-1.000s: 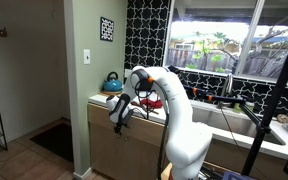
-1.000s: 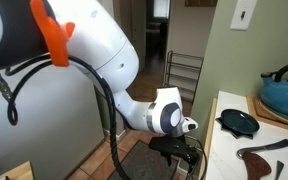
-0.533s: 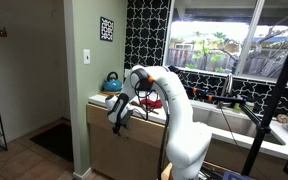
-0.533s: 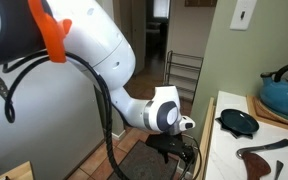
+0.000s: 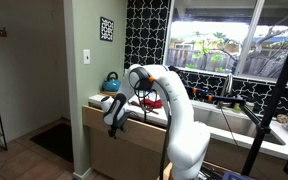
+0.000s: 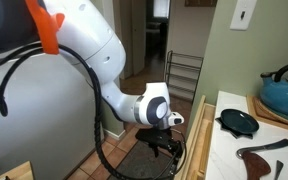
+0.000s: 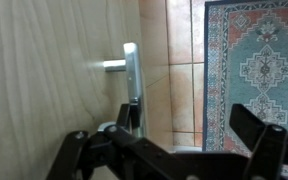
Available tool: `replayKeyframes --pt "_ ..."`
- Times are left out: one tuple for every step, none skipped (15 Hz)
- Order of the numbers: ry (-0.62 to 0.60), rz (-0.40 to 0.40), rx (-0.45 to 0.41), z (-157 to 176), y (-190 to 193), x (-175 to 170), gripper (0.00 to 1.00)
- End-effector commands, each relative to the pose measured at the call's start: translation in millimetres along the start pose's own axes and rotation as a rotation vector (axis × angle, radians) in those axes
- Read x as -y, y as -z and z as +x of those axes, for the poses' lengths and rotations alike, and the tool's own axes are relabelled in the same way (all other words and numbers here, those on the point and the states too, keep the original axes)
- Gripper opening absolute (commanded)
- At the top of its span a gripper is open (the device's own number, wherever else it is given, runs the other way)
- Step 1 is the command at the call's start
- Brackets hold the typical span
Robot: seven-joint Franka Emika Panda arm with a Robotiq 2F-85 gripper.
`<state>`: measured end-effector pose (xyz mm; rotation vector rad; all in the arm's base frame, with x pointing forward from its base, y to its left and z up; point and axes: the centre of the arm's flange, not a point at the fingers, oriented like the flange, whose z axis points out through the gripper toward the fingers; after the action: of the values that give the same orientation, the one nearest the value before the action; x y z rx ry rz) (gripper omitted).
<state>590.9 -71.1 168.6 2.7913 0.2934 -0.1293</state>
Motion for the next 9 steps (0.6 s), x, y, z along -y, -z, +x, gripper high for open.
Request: replayKeyframes --pt "0.005 0.096 0.023 -3 -11 78 1.00" --pt "0.007 0.091 0.023 -4 -9 86 1.00" --pt "0.003 0.085 0.022 -5 -6 93 1.00" --pt "0.004 0.082 0.017 -6 -3 99 1.00" --pt "0.000 0.075 0.014 -7 0 104 1.00" --pt "-0.001 0.074 0.014 -8 2 110 1.00" --pt "-0.004 0.071 0.010 -8 4 115 1.00" --pt "-0.007 0.070 0.007 -9 6 118 1.00" --pt "-0.007 0.070 0.005 -9 8 121 1.00"
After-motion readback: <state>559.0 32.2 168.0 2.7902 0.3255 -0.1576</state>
